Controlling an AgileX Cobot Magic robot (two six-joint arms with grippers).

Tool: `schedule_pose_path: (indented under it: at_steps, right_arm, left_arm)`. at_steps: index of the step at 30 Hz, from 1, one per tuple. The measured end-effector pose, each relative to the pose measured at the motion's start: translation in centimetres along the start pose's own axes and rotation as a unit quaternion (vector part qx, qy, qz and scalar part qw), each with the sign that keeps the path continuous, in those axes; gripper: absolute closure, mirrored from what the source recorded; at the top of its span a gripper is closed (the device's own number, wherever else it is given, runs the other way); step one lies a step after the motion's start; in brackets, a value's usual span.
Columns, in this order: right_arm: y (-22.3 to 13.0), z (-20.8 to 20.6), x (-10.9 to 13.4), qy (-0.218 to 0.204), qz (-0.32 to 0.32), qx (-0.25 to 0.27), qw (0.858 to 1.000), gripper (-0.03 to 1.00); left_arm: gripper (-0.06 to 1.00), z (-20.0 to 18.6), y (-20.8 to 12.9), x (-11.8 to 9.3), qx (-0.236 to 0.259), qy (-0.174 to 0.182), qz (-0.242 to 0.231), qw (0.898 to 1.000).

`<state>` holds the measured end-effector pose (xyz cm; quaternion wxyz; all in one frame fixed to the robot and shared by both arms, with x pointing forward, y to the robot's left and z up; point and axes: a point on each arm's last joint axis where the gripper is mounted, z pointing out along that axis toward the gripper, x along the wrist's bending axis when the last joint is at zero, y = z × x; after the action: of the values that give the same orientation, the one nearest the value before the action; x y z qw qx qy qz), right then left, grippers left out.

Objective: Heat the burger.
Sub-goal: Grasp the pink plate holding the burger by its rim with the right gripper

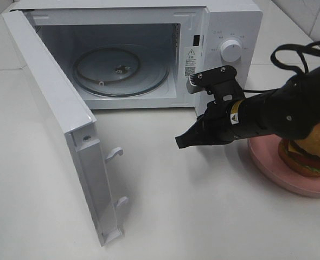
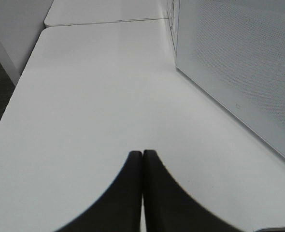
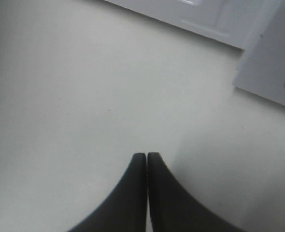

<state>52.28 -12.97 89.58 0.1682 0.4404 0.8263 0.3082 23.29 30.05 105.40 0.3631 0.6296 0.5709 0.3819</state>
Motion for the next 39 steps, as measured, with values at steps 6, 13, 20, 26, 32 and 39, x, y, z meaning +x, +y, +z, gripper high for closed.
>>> schedule_pose_path:
  at_steps: [6,13,20,26,32,39]
  right_arm:
    - [1.6,-0.8,-0.8,-0.039,0.005,0.077,0.996,0.94]
    - [3.1,-2.4,-1.0,-0.052,0.051,0.208,0.975,0.94]
    - [3.1,-2.8,-0.9,-0.046,0.056,0.242,0.968,0.82]
    - [3.1,-2.9,-0.9,-0.045,0.058,0.246,0.966,0.52]
    - [2.8,-3.1,-0.9,-0.047,0.059,0.267,0.961,0.2]
    - [2.2,-3.5,-1.0,-0.054,0.051,0.303,0.95,0.17]
  left_arm:
    - [0.94,0.0,0.0,0.0,0.0,0.0,0.0,1.0]
    - [0.94,0.0,0.0,0.0,0.0,0.0,0.0,1.0]
    - [0.94,0.0,0.0,0.0,0.0,0.0,0.0,1.0]
    - [0.94,0.0,0.0,0.0,0.0,0.0,0.0,1.0]
    - [0.94,0.0,0.0,0.0,0.0,0.0,0.0,1.0]
    - [0.94,0.0,0.0,0.0,0.0,0.0,0.0,1.0]
